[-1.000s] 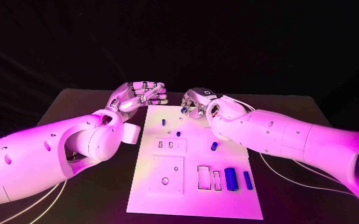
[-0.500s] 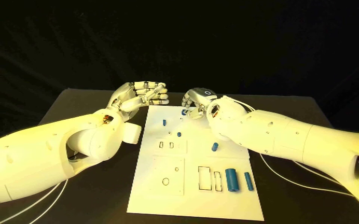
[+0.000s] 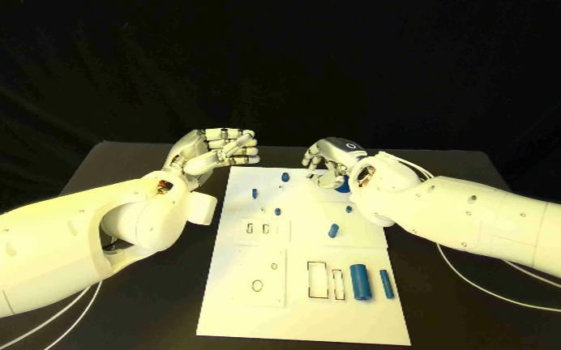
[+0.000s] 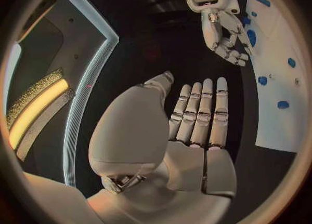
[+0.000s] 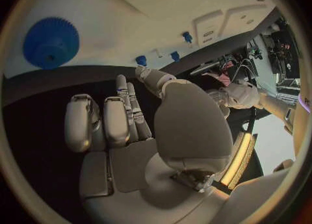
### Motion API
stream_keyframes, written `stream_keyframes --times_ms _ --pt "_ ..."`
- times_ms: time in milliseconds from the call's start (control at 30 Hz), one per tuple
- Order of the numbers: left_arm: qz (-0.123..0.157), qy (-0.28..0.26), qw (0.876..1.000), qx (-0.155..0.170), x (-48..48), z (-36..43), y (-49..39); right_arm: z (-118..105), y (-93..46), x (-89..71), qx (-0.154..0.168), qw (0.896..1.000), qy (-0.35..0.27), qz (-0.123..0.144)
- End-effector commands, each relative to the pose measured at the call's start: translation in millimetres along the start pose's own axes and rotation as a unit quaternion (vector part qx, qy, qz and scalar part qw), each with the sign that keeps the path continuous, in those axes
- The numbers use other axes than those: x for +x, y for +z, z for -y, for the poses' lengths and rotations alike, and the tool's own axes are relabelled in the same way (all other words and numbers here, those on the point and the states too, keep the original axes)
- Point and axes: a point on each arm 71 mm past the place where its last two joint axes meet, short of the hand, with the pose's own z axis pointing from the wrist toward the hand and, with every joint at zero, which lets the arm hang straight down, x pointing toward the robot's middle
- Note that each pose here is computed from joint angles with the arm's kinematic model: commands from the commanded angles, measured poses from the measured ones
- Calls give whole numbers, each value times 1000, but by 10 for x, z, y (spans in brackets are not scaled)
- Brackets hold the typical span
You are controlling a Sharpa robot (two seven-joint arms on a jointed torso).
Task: Assemble the parts on the task board
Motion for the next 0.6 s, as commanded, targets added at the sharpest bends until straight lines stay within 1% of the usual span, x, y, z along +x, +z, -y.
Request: stream_keyframes --times_ms 33,167,267,433,600 --pt "-8 -5 1000 4 2 13 7 60 -109 -118 16 998 53 4" --pt "-5 -4 1000 4 -27 10 7 221 -235 -219 43 995 89 -20" --pt "-3 -4 1000 4 -40 9 7 359 -290 -256 64 992 103 -36" --pt "-3 -4 1000 4 -46 6 11 562 -314 -269 95 987 113 -59" --pt "-4 -5 1000 3 -39 1 19 690 -290 -240 117 984 112 -71"
